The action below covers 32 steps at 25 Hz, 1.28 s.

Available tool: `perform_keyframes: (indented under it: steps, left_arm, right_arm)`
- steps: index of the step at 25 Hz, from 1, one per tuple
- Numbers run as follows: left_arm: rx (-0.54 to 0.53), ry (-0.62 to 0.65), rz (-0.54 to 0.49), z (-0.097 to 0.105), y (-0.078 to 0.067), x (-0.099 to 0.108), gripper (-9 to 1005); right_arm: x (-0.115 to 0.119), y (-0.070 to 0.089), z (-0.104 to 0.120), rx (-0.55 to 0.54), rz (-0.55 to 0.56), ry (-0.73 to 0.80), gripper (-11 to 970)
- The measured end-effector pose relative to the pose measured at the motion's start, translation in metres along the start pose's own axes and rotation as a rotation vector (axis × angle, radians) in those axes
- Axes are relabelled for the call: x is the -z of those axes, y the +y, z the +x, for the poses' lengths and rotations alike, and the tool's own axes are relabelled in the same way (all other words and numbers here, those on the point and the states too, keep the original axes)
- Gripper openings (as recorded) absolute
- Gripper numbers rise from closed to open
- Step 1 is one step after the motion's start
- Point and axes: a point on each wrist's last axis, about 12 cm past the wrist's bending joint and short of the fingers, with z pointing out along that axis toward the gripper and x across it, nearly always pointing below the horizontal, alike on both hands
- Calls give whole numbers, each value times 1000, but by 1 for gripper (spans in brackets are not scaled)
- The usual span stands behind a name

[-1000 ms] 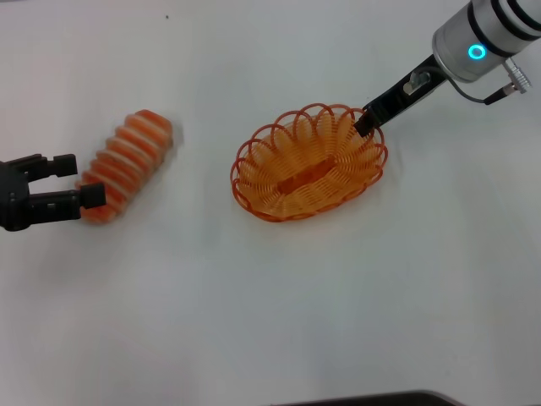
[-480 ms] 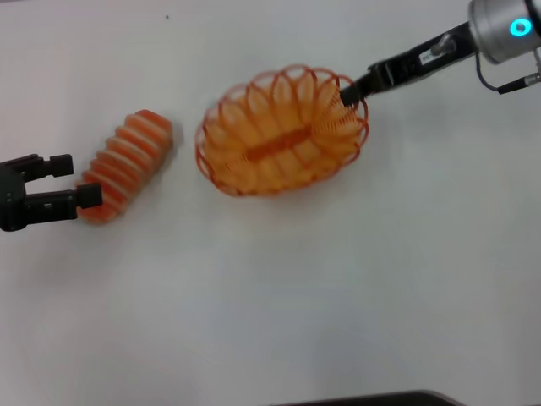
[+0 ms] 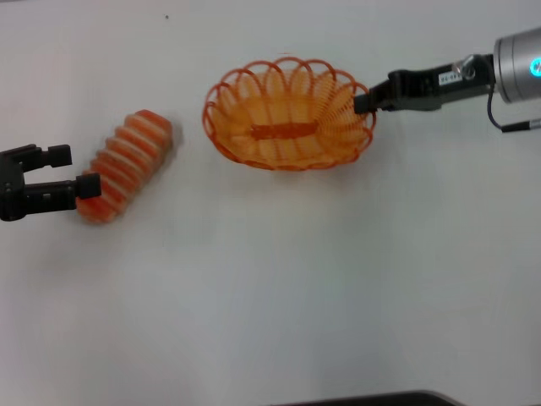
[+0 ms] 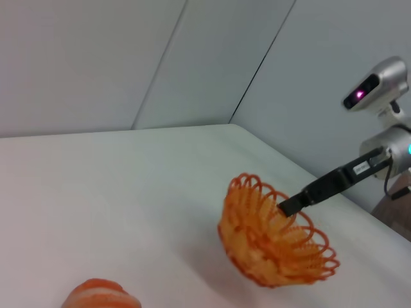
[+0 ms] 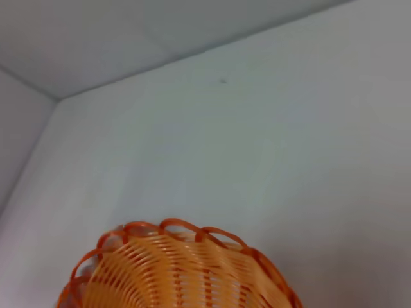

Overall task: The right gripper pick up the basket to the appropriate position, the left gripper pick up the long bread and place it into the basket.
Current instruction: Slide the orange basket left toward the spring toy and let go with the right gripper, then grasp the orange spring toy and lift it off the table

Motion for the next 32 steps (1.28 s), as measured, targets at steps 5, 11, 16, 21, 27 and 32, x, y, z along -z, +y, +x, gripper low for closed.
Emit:
perform_keyframes:
  steps: [5,11,16,21,27,32]
  left_arm:
    - [-10,-1,2,-4,1,-2,936]
    - [-16,-2,-5,-6,2,-3,937]
    - [-14,-2,-6,-6,2,-3,937]
    - [-5,-1,-5,-3,1,-1,937]
    - [10,-1,-3,-2,1,-1,937]
    - [26,6,-3,-8,1,-3,937]
  right_arm:
    - [-3,-13,10,-54,46,-20,60]
    - [-7,-12,9,-51,49,-38,77]
    - [8,-7,-6,19,45,-96,224]
    - [41,21,-7,347,-112,-113,431]
    - [68,33,28,696,-251,-119,670]
    - [76,16,54,734,-231,-107,738]
